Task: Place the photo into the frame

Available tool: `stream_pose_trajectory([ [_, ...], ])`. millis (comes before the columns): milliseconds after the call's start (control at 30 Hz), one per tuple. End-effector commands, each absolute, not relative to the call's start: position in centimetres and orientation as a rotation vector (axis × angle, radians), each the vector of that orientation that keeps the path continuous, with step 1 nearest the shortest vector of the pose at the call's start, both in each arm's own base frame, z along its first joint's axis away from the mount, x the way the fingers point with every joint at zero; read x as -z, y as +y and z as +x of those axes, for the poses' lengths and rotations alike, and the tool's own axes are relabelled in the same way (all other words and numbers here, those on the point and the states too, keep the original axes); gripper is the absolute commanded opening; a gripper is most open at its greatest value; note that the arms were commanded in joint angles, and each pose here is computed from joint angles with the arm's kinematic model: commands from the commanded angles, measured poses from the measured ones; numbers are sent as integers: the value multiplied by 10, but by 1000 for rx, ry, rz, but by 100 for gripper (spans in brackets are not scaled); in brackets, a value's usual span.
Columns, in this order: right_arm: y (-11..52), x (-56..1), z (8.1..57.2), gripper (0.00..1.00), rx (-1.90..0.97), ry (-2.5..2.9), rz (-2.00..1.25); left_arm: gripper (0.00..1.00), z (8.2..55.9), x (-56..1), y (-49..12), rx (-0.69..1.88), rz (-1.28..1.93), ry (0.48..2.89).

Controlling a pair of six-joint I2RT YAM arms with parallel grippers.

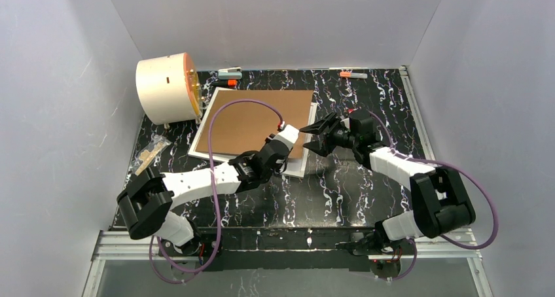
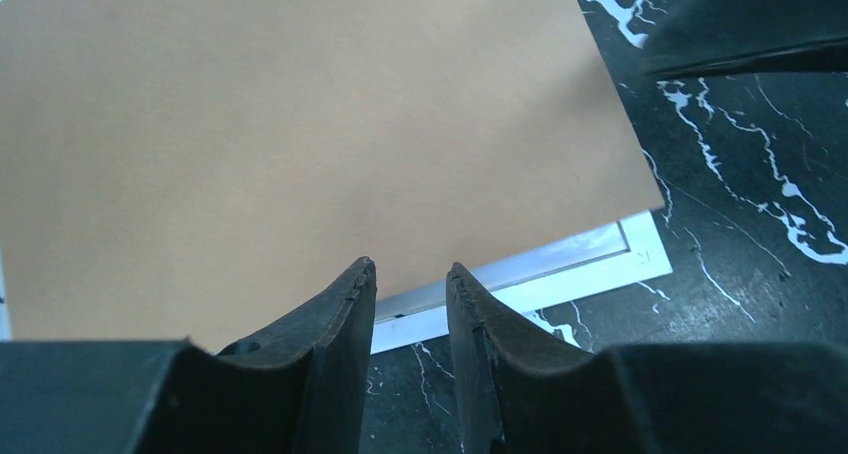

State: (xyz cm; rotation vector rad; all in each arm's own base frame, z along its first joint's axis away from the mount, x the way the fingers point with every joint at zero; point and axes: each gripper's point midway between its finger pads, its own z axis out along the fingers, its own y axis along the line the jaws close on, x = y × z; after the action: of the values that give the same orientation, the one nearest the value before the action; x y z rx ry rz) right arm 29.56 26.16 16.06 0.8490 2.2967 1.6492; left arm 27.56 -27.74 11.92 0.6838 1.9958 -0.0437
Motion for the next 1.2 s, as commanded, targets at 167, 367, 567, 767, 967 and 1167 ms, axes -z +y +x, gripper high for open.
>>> stream_pose_trajectory([
  [167,232,-178,309,74,-1415,2255,823,33,284,-122,-262,28,573,2014],
  [367,232,-157,315,74,-1330,2346,812,42,283,-117,-266,45,604,2029],
  [567,241,-118,309,72,-1226,2521,734,55,279,-105,-277,123,643,2077],
  [767,251,-95,312,65,-1152,2585,658,66,289,-93,-273,181,602,2154],
  [967,252,-79,312,65,-1107,2628,637,76,294,-90,-267,204,589,2175],
  [1167,253,-66,307,60,-1085,2675,625,76,297,-79,-272,246,585,2225],
])
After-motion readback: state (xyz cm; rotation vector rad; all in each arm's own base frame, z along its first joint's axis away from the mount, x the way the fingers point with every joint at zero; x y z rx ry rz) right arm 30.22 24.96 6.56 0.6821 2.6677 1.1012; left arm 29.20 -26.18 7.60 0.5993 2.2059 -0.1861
